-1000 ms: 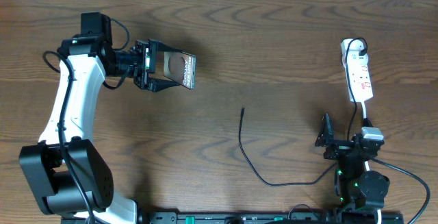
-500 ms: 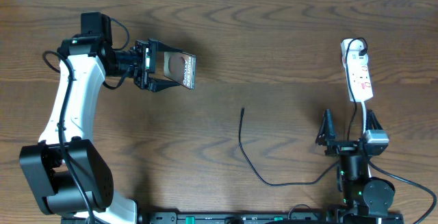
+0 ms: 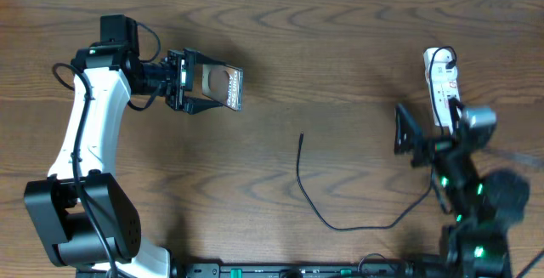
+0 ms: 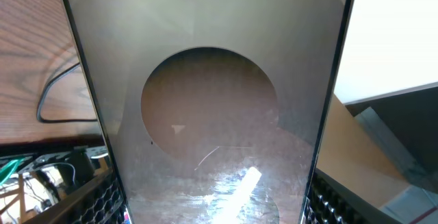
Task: Plug charger to phone and switch on socket
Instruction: 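Raise the right gripper and swing it toward the held phone box, then close the right gripper on the box edge beside the left gripper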
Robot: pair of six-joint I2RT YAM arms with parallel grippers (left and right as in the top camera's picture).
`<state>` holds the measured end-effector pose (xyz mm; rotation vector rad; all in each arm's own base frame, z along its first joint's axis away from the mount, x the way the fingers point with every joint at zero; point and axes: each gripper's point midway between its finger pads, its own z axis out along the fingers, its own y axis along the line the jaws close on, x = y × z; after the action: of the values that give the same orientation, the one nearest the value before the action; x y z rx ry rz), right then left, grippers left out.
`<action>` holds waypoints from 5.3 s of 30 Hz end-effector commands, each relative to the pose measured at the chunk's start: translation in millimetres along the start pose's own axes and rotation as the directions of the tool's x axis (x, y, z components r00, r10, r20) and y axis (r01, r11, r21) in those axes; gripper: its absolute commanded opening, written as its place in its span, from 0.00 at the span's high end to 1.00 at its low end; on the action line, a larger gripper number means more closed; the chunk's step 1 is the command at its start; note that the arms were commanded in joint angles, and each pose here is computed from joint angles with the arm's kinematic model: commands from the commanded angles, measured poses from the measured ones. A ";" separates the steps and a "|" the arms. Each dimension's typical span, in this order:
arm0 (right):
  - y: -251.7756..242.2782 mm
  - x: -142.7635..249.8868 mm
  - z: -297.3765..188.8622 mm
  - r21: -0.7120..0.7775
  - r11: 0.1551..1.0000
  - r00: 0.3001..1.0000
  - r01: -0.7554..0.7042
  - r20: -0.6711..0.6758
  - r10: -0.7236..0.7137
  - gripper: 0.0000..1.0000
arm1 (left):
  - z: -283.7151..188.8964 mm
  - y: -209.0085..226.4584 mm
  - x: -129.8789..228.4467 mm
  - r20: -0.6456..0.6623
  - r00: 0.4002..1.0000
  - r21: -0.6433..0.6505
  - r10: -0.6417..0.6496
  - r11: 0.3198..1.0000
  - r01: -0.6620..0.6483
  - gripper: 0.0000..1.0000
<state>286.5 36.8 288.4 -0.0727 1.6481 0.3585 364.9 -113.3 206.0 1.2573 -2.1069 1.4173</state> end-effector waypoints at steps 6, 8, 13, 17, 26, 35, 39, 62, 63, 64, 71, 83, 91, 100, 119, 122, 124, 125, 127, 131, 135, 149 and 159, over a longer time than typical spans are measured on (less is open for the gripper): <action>42.3 -22.5 66.1 -0.298 0.919 0.936 -0.259 -0.310 0.163 0.01 | -8.7 -9.7 12.5 -0.013 0.999 0.036 0.036 0.999 -0.036 0.93; 53.2 -19.8 82.3 -0.383 0.857 0.900 -0.344 -0.393 0.186 0.01 | -8.6 -8.1 8.7 0.008 0.999 0.026 0.035 0.999 -0.035 0.93; 66.8 -0.5 113.8 -0.476 0.672 0.778 -0.567 -0.578 0.246 0.01 | -9.0 -2.4 -3.7 0.079 0.996 -0.009 0.033 0.999 -0.033 0.93; 63.7 31.3 145.5 -0.359 0.579 0.624 -0.732 -0.695 0.357 0.01 | -9.5 -0.3 -8.6 0.107 0.994 -0.022 0.031 0.999 -0.028 0.92; 75.2 113.8 178.2 0.021 0.428 0.225 -0.904 -0.827 0.515 0.01 | -14.6 10.9 -33.1 0.250 0.968 -0.085 0.014 0.996 0.007 0.93; 135.1 153.7 181.5 -0.050 0.512 0.284 -0.857 -0.877 0.389 0.02 | -27.3 25.3 -63.5 0.429 0.903 -0.164 0.030 0.985 0.045 0.93; 168.7 168.7 179.4 -0.078 0.570 0.322 -0.818 -0.883 0.341 0.01 | -32.3 31.6 -72.4 0.489 0.872 -0.175 0.003 0.980 0.095 0.93; 256.8 183.0 165.6 -0.233 0.626 0.447 -0.744 -0.870 0.209 0.01 | -10.8 36.4 -64.4 0.540 0.841 -0.215 -0.008 0.965 0.148 0.93; 257.1 182.5 165.8 -0.230 0.624 0.446 -0.746 -0.870 0.212 0.01 | -10.7 36.4 -64.3 0.540 0.841 -0.215 -0.010 0.965 0.149 0.93; 258.0 181.6 166.0 -0.235 0.622 0.449 -0.747 -0.868 0.211 0.01 | -10.0 36.4 -63.8 0.540 0.841 -0.213 -0.014 0.965 0.153 0.92; 270.9 176.2 165.7 -0.278 0.611 0.484 -0.741 -0.853 0.198 0.01 | 0.4 36.7 -55.9 0.535 0.844 -0.204 -0.050 0.961 0.186 0.93; 275.8 179.2 166.5 -0.191 0.606 0.423 -0.772 -0.867 0.265 0.11 | 24.0 31.1 -39.8 0.515 0.853 -0.186 -0.082 0.961 0.204 0.93; 276.1 179.4 166.6 -0.096 0.575 0.338 -0.813 -0.881 0.330 0.14 | 26.1 28.5 -38.0 0.507 0.855 -0.164 -0.111 0.961 0.222 0.92; 285.9 182.2 160.2 -0.070 0.563 0.303 -0.823 -0.894 0.331 0.23 | 29.6 27.2 -32.0 0.474 0.870 -0.154 -0.136 0.960 0.234 0.93; 285.5 192.2 160.9 -0.052 0.606 0.322 -0.794 -0.882 0.345 0.47 | 35.6 29.4 -24.9 0.452 0.884 -0.177 -0.118 0.959 0.219 0.93; 285.2 192.3 161.2 -0.052 0.607 0.323 -0.793 -0.881 0.347 0.52 | 36.4 29.6 -24.2 0.451 0.885 -0.180 -0.116 0.959 0.217 0.93; 284.8 192.2 161.5 -0.051 0.606 0.322 -0.794 -0.880 0.348 0.54 | 36.5 29.5 -24.2 0.450 0.886 -0.182 -0.110 0.960 0.211 0.93; 284.8 192.2 161.5 -0.051 0.606 0.322 -0.794 -0.880 0.348 0.56 | 36.4 29.6 -24.3 0.450 0.886 -0.183 -0.109 0.960 0.211 0.93; 284.8 192.1 161.5 -0.051 0.606 0.322 -0.794 -0.880 0.348 0.59 | 36.4 29.6 -24.3 0.450 0.886 -0.183 -0.109 0.960 0.211 0.93; 284.5 192.0 161.8 -0.051 0.606 0.323 -0.794 -0.880 0.349 0.60 | 35.1 30.0 -26.7 0.464 0.879 -0.183 -0.105 0.960 0.212 0.93; 284.6 191.1 162.4 -0.055 0.605 0.327 -0.794 -0.878 0.349 0.64 | 34.7 30.2 -27.5 0.469 0.877 -0.184 -0.104 0.960 0.212 0.93; 288.6 187.9 159.8 -0.074 0.591 0.325 -0.803 -0.886 0.331 0.69 | 34.7 30.1 -27.5 0.469 0.877 -0.184 -0.103 0.960 0.211 0.93; 288.9 187.9 159.3 -0.088 0.595 0.336 -0.799 -0.886 0.320 0.78 | 34.7 30.0 -27.6 0.469 0.877 -0.183 -0.104 0.960 0.211 0.93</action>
<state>343.9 379.7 143.6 0.0167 2.4433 1.5798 363.9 -124.1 140.5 1.7626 -2.2765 0.7863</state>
